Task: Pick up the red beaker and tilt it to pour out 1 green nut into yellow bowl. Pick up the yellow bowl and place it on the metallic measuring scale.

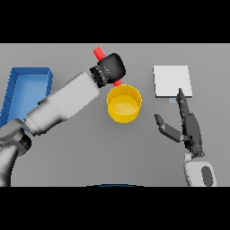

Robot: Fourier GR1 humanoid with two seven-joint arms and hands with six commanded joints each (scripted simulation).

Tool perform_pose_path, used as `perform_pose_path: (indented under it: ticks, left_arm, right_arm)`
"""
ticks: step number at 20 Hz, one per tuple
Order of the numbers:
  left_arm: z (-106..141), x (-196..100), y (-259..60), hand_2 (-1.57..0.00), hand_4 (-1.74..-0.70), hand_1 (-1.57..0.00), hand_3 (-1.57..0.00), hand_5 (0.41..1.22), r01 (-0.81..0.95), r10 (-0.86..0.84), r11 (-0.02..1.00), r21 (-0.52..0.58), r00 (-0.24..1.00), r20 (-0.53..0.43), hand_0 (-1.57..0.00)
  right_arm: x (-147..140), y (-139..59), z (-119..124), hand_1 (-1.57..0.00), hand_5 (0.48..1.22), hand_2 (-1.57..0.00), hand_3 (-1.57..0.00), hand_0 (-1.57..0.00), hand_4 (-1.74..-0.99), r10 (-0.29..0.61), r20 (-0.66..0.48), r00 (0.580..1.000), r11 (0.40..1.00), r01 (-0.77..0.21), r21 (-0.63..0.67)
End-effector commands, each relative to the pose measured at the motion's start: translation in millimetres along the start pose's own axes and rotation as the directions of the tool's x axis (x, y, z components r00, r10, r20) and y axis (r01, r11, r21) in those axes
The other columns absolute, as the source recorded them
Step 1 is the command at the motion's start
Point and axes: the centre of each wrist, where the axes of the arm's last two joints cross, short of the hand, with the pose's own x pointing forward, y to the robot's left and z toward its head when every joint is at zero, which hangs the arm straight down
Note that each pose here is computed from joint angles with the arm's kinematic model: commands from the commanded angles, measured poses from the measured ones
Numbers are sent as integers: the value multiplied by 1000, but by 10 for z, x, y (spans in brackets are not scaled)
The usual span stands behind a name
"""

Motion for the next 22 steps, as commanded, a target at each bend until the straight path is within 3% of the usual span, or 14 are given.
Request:
perform_pose_path:
  ticks: [1,9,14,18,22]
  left_arm:
    - [-27,48,24,-1571,-1738,-1571,-1552,1221,41,-41,999,-10,999,-3,-1571]
    - [-84,72,82,-1571,-1733,-1571,-1568,1221,306,-305,951,-29,951,47,-1571]
    - [-93,131,372,-1571,-1733,-1571,-1570,1221,478,-477,879,5,878,46,-1571]
    - [66,-342,886,-1571,-1728,-1571,-1571,1221,554,-554,832,6,831,-47,-1571]
    - [378,-1038,1145,-1571,-1720,-1571,-1571,1221,438,-422,899,20,875,-236,-1571]
  right_arm:
    - [5,23,14,1,567,1,1,1,-1152,-6,9,1000,1000,6,8]
    - [1,1,14,1,579,1,1,1,-1136,-7,19,1000,1000,7,6]
    - [-8,14,63,1,575,1,1,1,-1133,-3,19,1000,1000,3,2]
    - [16,48,23,1,563,1,1,1,-1135,1,21,1000,1000,-1,-2]
    - [31,41,30,1,554,1,1,1,-1128,-17,33,999,1000,16,17]
